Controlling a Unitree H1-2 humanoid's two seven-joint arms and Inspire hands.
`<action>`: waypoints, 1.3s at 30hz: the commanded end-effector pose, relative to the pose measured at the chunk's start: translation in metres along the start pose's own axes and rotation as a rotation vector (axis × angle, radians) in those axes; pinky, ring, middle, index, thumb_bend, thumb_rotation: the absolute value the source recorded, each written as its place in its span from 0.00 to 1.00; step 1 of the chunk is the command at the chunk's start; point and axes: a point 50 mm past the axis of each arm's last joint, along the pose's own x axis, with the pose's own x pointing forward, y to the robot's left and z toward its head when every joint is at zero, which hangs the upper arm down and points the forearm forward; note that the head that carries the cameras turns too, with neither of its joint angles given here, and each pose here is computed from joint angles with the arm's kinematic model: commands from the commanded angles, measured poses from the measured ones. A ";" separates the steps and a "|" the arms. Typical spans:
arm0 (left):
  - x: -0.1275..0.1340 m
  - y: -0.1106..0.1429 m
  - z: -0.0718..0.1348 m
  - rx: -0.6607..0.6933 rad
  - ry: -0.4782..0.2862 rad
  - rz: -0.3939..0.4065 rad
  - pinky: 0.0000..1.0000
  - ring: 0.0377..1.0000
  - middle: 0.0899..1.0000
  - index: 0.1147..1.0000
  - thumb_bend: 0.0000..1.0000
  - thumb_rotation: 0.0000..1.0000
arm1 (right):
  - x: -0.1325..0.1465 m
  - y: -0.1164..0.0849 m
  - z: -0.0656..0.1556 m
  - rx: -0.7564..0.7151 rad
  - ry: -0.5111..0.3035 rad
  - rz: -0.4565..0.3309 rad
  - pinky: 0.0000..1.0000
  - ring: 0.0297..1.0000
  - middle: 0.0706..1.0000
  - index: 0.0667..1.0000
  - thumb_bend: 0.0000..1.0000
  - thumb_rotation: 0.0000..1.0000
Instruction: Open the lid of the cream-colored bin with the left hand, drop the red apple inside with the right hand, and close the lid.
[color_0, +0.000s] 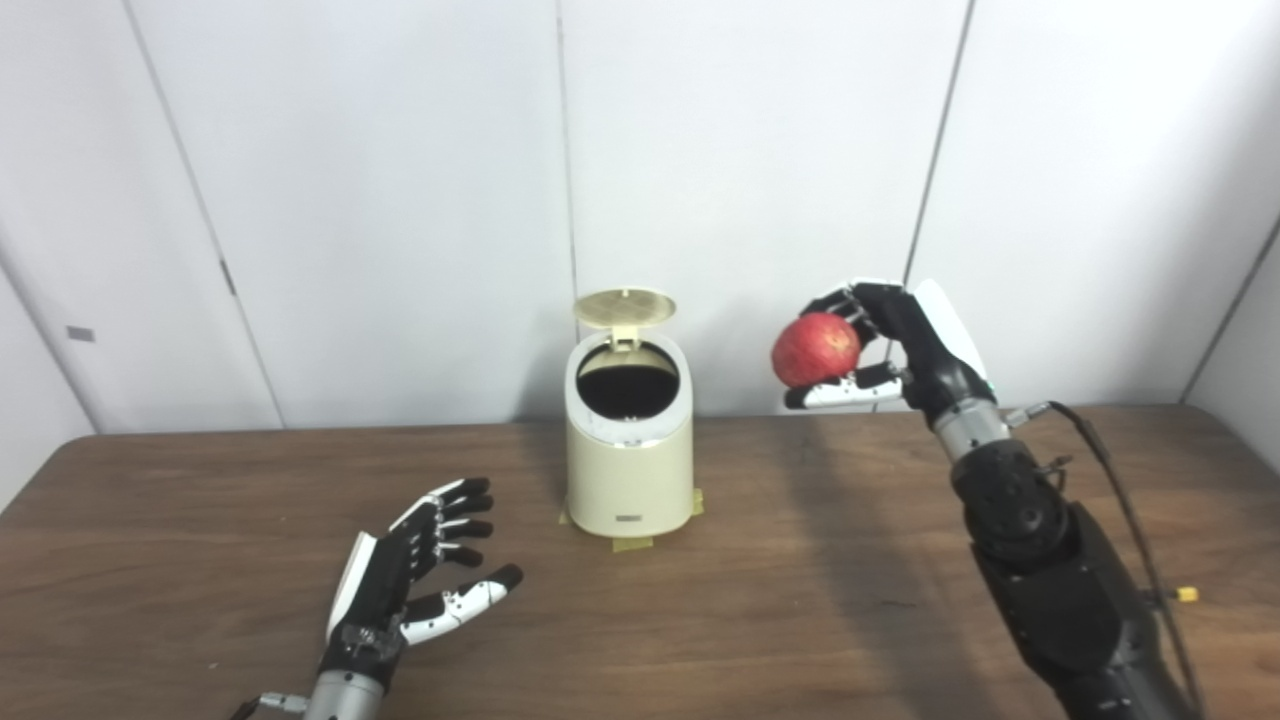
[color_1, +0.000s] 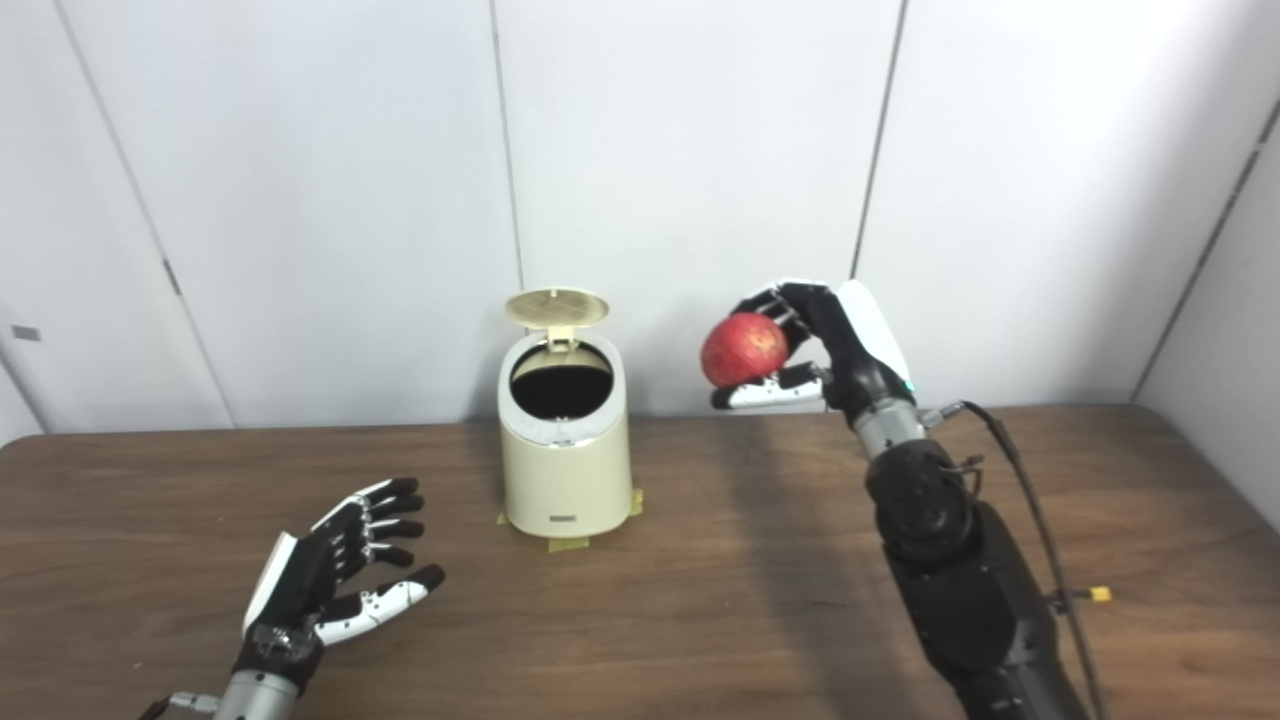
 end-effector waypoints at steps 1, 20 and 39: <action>0.014 -0.001 0.015 -0.002 -0.079 0.015 0.61 0.71 0.77 0.79 0.69 0.09 | 0.022 -0.009 0.038 0.007 -0.124 -0.033 0.38 0.37 0.39 0.50 0.52 0.00; 0.022 -0.012 0.017 -0.023 -0.087 0.030 0.63 0.72 0.76 0.78 0.69 0.08 | 0.046 0.047 0.087 0.079 -0.167 0.058 0.52 0.42 0.39 0.49 0.52 0.00; 0.022 -0.016 0.023 -0.027 -0.098 0.038 0.62 0.71 0.76 0.79 0.69 0.09 | 0.057 0.076 0.084 0.084 -0.126 0.097 0.32 0.36 0.38 0.50 0.52 0.00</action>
